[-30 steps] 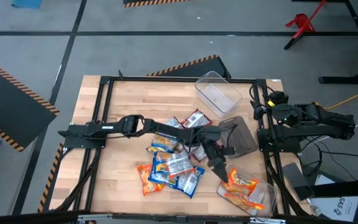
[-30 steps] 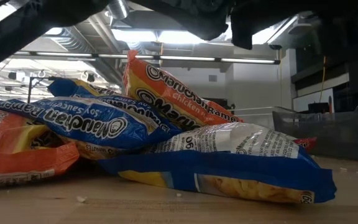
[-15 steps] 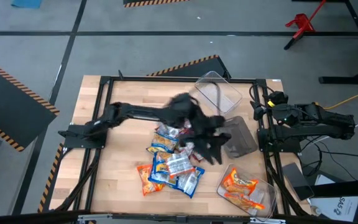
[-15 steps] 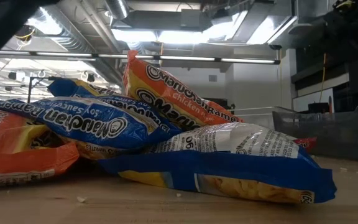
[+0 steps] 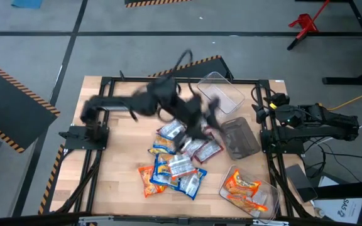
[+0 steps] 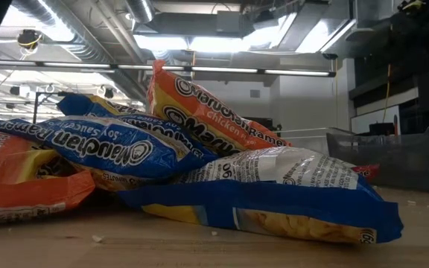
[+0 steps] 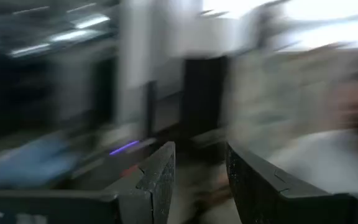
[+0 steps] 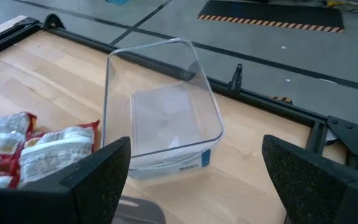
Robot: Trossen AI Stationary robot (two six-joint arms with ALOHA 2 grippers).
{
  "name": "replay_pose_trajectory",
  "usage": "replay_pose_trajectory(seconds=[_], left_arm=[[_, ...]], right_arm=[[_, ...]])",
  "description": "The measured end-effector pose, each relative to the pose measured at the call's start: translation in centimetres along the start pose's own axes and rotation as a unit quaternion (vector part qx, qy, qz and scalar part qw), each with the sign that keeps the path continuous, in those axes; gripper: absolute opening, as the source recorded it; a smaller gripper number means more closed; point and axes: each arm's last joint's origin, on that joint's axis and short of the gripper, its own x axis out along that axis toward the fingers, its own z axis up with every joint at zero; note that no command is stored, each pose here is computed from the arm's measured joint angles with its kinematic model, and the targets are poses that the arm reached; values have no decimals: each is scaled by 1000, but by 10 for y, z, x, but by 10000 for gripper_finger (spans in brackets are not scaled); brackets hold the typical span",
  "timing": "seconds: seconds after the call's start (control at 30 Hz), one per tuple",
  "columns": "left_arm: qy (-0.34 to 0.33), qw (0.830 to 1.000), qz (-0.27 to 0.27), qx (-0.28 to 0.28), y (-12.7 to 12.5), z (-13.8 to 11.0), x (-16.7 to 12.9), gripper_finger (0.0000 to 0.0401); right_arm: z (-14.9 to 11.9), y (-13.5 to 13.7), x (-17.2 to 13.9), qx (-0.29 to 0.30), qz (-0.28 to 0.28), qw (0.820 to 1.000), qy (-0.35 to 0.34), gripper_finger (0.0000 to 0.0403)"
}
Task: Sort Maruchan noodles
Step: Put the orange bag into the bottom transparent bin
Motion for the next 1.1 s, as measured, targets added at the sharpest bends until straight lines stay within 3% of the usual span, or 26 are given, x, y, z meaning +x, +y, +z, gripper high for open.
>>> replay_pose_trajectory(seconds=[0.07, 0.1, 0.2, 0.27, 0.43, 0.6, 0.83, 0.93, 1.1], left_arm=[[39, 987, 150, 28, 6, 12, -24, 135], [66, 970, 229, 41, 5, 17, -36, 135], [145, 893, 423, 55, 2, 21, -64, 135], [208, 854, 475, 40, 0, 12, -75, 135], [369, 814, 447, -43, -18, -27, -86, 136], [471, 778, 412, -60, -34, -97, -71, 137], [518, 790, 326, -12, -74, -193, -52, 141], [521, 802, 288, 40, -93, -220, -49, 141], [550, 795, 224, 120, -116, -248, -52, 141]], right_arm=[[0, 0, 0, 0, 2, 1000, 2, 351], [0, 0, 0, 0, 2, 1000, 2, 351], [0, 0, 0, -1, 2, 1000, 2, 351], [0, 0, 0, -1, 2, 1000, 1, 351], [0, 0, 0, -2, 2, 1000, 2, 351], [0, 0, 0, -2, 2, 1000, 1, 351], [0, 0, 0, -7, 3, 1000, 1, 351], [1, 1, 0, -11, 5, 1000, -2, 351], [1, 1, 0, -12, 5, 1000, -2, 351]])
